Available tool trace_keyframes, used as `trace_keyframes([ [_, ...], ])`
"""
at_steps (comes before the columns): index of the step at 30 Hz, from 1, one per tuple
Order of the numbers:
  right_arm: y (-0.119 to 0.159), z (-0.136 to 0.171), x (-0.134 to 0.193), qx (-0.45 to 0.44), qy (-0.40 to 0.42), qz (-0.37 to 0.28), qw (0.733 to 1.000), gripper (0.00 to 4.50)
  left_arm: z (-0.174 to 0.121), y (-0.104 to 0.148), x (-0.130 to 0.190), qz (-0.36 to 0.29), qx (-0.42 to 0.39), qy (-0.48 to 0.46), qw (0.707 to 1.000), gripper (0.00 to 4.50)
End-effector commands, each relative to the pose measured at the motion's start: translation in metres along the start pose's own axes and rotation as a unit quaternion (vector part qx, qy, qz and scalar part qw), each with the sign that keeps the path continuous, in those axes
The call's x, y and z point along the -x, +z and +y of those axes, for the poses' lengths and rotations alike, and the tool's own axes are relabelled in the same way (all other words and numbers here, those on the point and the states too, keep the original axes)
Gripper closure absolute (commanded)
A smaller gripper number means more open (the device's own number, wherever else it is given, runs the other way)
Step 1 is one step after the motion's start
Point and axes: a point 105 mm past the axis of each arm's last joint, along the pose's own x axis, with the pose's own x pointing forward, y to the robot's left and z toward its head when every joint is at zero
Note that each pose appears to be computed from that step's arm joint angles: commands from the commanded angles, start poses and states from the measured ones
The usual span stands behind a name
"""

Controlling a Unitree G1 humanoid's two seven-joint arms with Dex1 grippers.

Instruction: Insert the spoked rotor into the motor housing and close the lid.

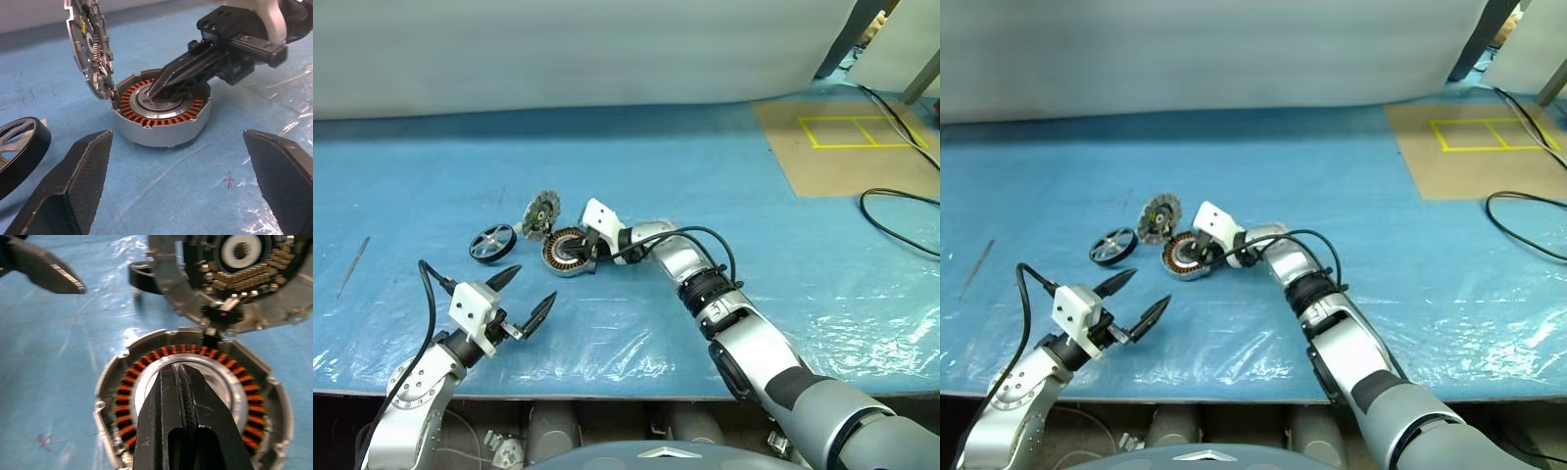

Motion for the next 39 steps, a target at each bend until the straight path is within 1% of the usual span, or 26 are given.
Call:
trace_keyframes([
  [1, -0.018, 0.016, -0.004, 0.023, 0.037, 0.052, 0.998, 4.48, 0.001, 0.006, 0.0, -0.007, -0.016, -0.004, 1.0, 0.0],
  [4, -0.019, 0.017, -0.003, 0.037, 0.042, 0.066, 0.996, 4.48, 0.001, 0.006, 0.0, -0.008, -0.016, -0.005, 1.0, 0.0],
  [6, -0.015, 0.013, -0.003, 0.041, 0.025, 0.057, 0.997, 4.48, 0.001, 0.006, -0.001, -0.008, -0.016, -0.005, 1.0, 0.0],
  [9, 0.001, 0.0, -0.004, 0.032, -0.018, 0.011, 0.999, 4.48, 0.001, 0.006, -0.001, -0.009, -0.017, -0.004, 1.0, 0.0],
  [12, 0.023, -0.019, 0.004, -0.012, -0.062, -0.054, 0.997, 4.48, 0.004, 0.007, -0.001, -0.011, -0.02, 0.0, 1.0, 0.0],
  [15, 0.03, -0.03, 0.012, -0.023, -0.082, -0.078, 0.993, 4.48, 0.006, 0.009, -0.001, -0.013, -0.021, 0.004, 1.0, 0.0],
  [19, 0.023, -0.033, 0.017, -0.018, -0.081, -0.06, 0.995, 4.48, 0.012, 0.011, 0.0, -0.017, -0.024, 0.013, 1.0, 0.0],
  [24, 0.019, -0.028, 0.022, -0.021, -0.061, -0.056, 0.996, 4.48, 0.023, 0.013, 0.003, -0.012, -0.033, 0.022, 0.999, 0.0],
  [28, 0.019, -0.028, 0.027, -0.017, -0.062, -0.056, 0.996, 4.48, 0.046, 0.013, 0.01, 0.005, -0.044, 0.041, 0.998, 0.0],
  [30, 0.019, -0.028, 0.029, -0.018, -0.063, -0.058, 0.996, 4.48, 0.058, 0.014, 0.014, 0.017, -0.057, 0.036, 0.998, 0.0],
  [34, 0.016, -0.024, 0.032, -0.019, -0.062, -0.056, 0.996, 4.48, 0.078, 0.014, 0.013, 0.062, -0.098, -0.012, 0.993, 0.0],
  [39, 0.014, -0.024, 0.035, -0.021, -0.067, -0.052, 0.996, 4.48, 0.107, 0.032, 0.004, 0.088, -0.117, -0.064, 0.987, 0.0],
])
